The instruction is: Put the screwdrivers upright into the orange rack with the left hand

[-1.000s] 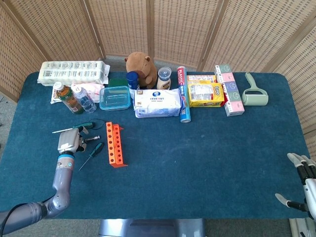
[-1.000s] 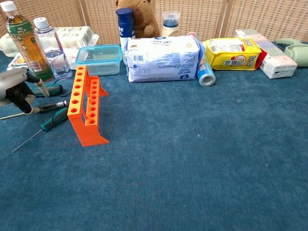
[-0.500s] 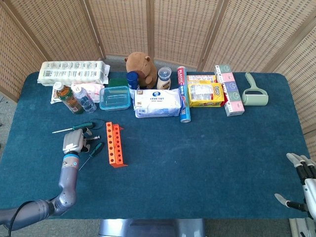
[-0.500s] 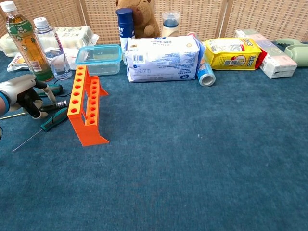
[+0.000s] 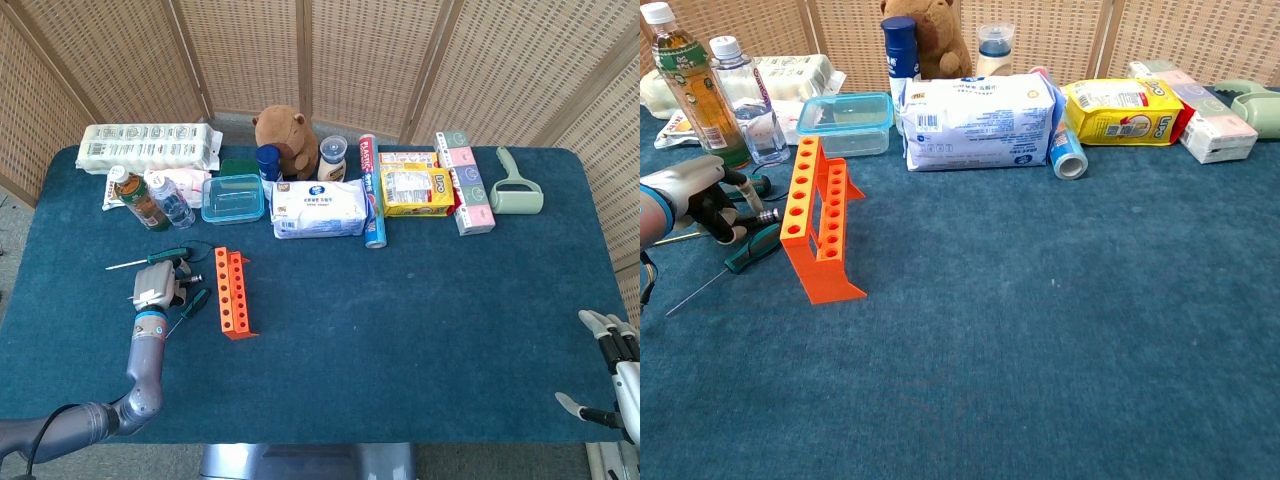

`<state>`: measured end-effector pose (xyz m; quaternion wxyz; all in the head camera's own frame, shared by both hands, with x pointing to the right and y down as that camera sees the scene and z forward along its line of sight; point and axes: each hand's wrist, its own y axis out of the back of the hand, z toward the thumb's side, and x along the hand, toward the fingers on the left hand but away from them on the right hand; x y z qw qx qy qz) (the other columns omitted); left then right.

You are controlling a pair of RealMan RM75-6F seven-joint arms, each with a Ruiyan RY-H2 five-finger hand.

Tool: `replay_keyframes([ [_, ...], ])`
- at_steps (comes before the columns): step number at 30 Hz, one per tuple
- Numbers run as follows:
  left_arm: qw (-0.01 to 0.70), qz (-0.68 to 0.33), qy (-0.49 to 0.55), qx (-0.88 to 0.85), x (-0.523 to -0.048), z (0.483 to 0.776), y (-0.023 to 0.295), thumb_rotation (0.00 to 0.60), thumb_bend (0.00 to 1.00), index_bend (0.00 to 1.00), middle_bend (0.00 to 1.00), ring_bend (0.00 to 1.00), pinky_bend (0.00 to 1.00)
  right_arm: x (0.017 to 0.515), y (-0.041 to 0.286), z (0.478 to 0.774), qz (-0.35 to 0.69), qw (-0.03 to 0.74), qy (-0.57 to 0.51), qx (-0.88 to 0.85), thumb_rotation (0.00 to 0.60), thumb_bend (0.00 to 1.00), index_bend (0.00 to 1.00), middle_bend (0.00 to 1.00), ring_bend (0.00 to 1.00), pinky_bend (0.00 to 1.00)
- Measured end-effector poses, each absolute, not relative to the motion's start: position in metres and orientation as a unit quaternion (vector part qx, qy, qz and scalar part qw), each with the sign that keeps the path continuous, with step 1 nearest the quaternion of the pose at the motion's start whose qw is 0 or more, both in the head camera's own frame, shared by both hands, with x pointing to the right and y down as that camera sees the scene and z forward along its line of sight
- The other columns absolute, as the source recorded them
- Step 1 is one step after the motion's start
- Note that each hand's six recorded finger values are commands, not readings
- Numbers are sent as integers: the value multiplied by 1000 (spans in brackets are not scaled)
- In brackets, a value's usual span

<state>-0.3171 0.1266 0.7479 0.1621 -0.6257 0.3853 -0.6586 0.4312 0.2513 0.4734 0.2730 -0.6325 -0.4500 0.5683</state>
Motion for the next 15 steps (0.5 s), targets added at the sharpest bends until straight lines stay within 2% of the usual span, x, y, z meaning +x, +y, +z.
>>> replay_keyframes([
  [7,168,-661,381,-625,-317,747,127,600,488,495,849,788,920,430,252,474,567,273,-450,-634,600,0,74,113,81,10],
  [15,170,-646,391,-633,-315,732,123,600,490,499,849,788,921,430,252,474,568,272,-448,-634,600,0,74,113,81,10],
])
